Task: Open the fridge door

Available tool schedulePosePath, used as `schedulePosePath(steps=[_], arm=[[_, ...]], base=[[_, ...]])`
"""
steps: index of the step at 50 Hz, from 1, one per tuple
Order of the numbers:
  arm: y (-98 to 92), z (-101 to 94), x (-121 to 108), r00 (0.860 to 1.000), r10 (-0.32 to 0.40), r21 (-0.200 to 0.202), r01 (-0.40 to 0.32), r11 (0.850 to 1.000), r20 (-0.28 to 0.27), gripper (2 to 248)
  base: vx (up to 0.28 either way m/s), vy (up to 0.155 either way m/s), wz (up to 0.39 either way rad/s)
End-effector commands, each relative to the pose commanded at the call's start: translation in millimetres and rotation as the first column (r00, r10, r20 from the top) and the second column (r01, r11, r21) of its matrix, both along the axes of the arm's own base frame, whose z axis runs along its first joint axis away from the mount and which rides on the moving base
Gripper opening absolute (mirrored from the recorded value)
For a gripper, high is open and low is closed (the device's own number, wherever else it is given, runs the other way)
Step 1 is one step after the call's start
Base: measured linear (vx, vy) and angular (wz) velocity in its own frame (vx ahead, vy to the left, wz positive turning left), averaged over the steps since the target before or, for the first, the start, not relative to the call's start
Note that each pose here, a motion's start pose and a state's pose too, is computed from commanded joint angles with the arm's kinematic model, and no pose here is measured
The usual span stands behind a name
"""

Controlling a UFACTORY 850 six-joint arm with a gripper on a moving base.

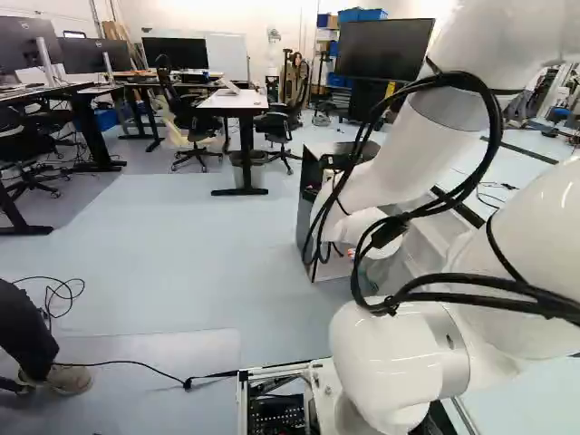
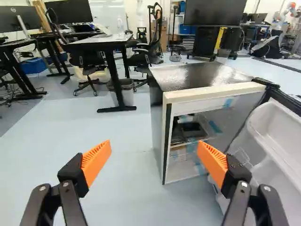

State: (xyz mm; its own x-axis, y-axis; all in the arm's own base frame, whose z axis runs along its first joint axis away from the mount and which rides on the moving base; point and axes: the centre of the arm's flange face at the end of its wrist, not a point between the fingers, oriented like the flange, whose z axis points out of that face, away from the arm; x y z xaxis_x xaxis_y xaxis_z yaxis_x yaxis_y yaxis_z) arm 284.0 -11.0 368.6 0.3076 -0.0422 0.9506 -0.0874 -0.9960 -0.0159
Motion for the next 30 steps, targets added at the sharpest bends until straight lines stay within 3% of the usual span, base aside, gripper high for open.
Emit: schedulePosePath(steps=[30], arm=[[10.6,-2.8,-13,0.996,0.084,-0.014,-0.085,0.996,-0.017,247]], base=[[0.0,0.0,0.0]])
